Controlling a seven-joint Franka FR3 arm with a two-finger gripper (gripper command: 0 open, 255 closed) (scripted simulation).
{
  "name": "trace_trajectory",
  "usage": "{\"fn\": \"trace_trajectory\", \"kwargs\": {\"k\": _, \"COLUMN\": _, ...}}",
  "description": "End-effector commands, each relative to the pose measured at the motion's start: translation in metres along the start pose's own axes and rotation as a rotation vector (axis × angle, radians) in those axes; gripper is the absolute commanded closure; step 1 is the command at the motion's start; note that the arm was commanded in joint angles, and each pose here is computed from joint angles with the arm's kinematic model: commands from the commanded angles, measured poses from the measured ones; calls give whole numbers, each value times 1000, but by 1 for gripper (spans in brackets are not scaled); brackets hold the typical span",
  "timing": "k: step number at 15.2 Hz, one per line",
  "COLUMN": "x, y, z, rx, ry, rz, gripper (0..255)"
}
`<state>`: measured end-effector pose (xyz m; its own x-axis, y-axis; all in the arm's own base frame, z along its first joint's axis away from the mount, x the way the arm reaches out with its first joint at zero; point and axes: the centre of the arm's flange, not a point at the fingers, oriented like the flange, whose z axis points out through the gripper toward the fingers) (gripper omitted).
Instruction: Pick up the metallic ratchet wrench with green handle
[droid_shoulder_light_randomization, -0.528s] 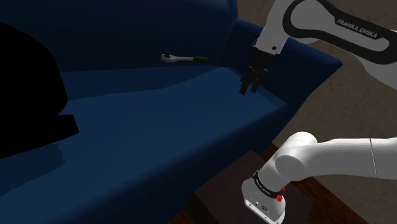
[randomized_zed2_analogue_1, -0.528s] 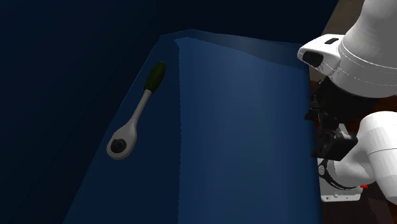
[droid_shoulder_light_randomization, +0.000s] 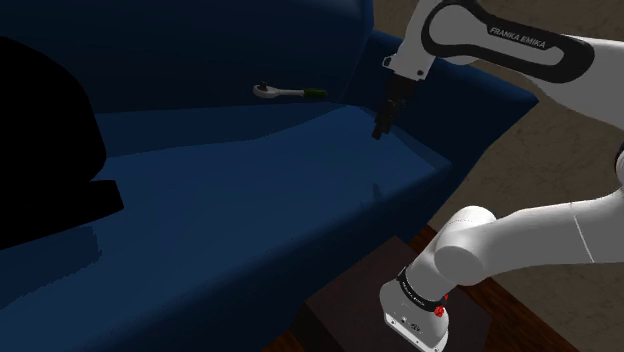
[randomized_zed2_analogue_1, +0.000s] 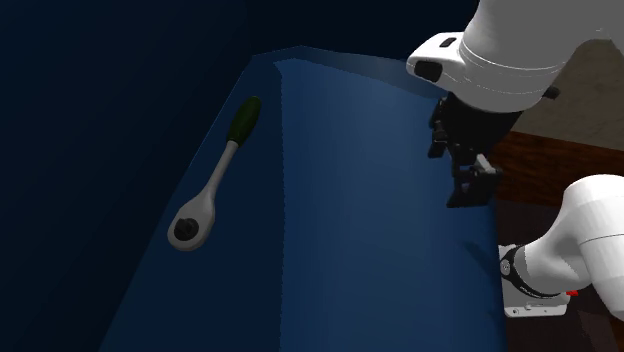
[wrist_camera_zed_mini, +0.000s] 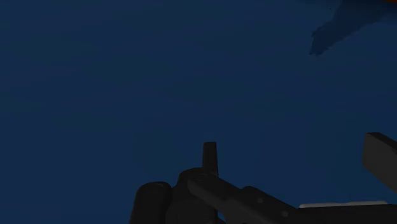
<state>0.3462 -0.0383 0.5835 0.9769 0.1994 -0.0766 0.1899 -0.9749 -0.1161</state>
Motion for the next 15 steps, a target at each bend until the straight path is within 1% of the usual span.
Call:
{"fn": "trace_trajectory", "kwargs": {"k": 1, "x": 18, "y": 18, "z": -2, "rx": -13, "ry": 6, "rz": -95, "gripper": 0}}
{"fn": "trace_trajectory", "kwargs": {"k": 8, "x": 89, "y": 66, "z": -7, "rx": -51, "ry": 25, "rz": -402, "gripper": 0}}
{"fn": "trace_trajectory", "kwargs": {"k": 15, "x": 171, "y": 89, "z": -15, "rx": -89, "ry": 45, "rz": -710, "gripper": 0}}
